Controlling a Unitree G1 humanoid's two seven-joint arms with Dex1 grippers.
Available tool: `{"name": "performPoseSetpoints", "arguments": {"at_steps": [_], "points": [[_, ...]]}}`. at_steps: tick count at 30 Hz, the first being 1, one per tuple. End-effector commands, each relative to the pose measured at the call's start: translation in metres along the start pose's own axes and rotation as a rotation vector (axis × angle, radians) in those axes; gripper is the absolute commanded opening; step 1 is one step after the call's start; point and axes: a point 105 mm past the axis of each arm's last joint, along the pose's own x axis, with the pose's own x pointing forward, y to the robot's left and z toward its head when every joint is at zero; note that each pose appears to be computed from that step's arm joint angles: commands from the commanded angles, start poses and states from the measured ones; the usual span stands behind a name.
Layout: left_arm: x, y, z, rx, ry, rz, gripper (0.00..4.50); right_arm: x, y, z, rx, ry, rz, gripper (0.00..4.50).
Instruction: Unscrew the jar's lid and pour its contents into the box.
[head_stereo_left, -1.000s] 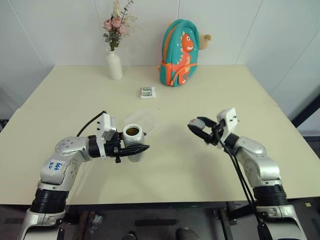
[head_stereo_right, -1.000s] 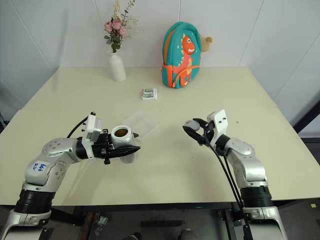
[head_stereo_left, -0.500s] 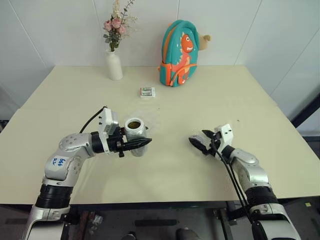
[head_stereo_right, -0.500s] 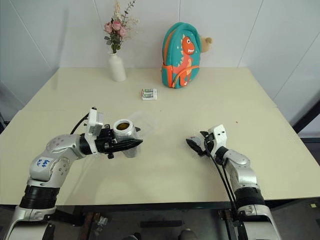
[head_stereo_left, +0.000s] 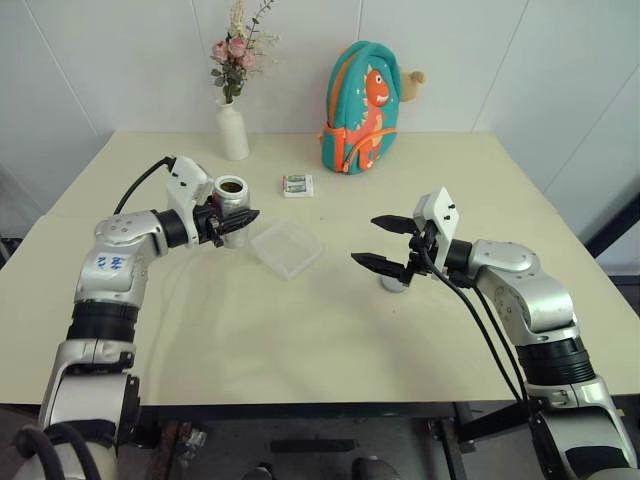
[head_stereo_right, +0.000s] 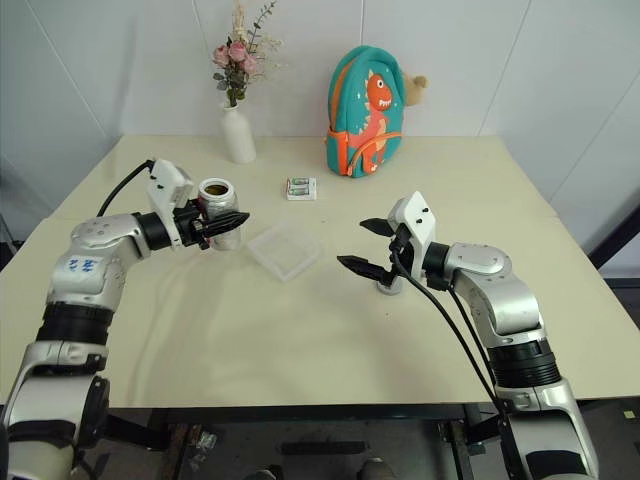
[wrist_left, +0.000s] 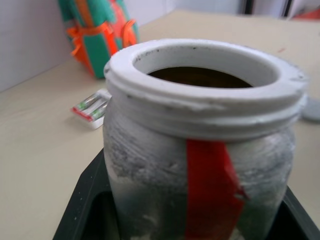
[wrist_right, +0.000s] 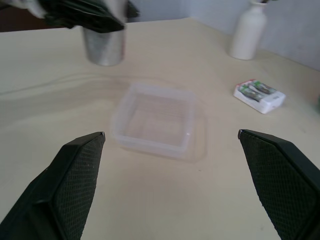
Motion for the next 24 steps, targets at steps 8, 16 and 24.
{"name": "performPoseSetpoints", "arguments": {"at_steps": [8, 16, 24], "points": [[0.032, 0.028, 0.004, 0.319, 0.118, 0.190, 2.00, 0.002, 0.015, 0.027, -0.039, -0.055, 0.067, 4.49], [0.047, 0.033, 0.040, 1.052, 0.139, 0.404, 2.00, 0.002, 0.018, 0.025, 0.008, -0.078, 0.030, 4.49], [0.064, 0.003, 0.063, 2.014, -0.005, 0.437, 2.00, 0.002, 0.018, 0.026, 0.059, -0.114, -0.011, 4.49]]}}
